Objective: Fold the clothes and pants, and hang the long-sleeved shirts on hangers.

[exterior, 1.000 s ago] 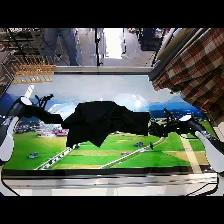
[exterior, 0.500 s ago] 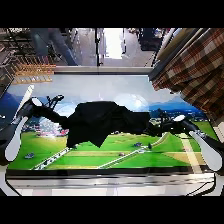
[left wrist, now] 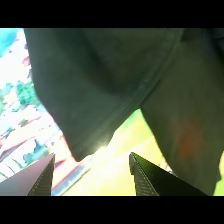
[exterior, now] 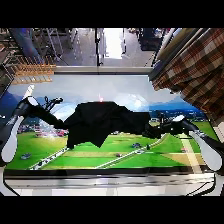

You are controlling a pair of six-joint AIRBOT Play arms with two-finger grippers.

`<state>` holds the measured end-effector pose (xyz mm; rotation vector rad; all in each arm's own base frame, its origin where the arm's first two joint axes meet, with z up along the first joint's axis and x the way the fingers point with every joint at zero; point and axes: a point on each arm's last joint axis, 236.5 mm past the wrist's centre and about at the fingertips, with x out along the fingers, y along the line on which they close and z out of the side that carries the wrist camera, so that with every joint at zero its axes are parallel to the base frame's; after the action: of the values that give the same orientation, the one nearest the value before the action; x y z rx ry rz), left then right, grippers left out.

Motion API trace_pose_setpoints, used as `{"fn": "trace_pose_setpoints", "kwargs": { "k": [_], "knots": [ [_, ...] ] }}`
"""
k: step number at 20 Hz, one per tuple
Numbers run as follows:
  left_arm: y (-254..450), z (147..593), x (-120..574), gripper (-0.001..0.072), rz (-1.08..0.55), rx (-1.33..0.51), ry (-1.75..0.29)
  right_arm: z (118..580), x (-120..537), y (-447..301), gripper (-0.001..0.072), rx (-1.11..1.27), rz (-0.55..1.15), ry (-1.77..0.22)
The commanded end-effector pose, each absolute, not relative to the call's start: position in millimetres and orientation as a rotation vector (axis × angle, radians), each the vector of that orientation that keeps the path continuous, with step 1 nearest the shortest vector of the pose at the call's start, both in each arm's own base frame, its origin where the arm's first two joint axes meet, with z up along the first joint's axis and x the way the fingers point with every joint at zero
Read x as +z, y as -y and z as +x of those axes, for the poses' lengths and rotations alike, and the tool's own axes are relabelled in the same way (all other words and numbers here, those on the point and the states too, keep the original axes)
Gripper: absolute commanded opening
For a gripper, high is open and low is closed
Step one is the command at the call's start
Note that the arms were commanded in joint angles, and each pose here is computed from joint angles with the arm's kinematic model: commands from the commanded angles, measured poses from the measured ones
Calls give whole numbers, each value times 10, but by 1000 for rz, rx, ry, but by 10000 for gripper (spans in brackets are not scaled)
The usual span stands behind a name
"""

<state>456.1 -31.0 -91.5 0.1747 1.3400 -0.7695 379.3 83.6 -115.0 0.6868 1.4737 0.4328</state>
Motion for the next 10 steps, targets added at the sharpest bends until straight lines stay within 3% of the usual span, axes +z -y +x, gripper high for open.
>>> {"fn": "trace_pose_setpoints", "kwargs": {
  "k": [1, 3, 6, 7, 8, 9, 10],
  "knots": [
    [296, 4848, -987, 284, 113, -666, -1267, 3640, -1297, -657, 270, 409, 555, -1535],
    [513, 4973, -1008, 23, 5, -684, -1213, 3655, -1305, -646, 44, 404, 551, -1529],
    [730, 4962, -959, 8, -125, -718, -1208, 3684, -1273, -667, 17, 407, 564, -1516],
    [730, 4931, -938, 9, -127, -728, -1216, 3689, -1252, -671, 68, 408, 565, -1512],
    [719, 4879, -917, 9, -135, -741, -1230, 3676, -1228, -666, 232, 411, 560, -1514],
    [697, 4827, -907, 9, -145, -753, -1246, 3662, -1194, -636, 338, 410, 558, -1515],
    [673, 4783, -904, 9, -154, -761, -1261, 3651, -1144, -587, 339, 398, 582, -1516]
  ]
}}
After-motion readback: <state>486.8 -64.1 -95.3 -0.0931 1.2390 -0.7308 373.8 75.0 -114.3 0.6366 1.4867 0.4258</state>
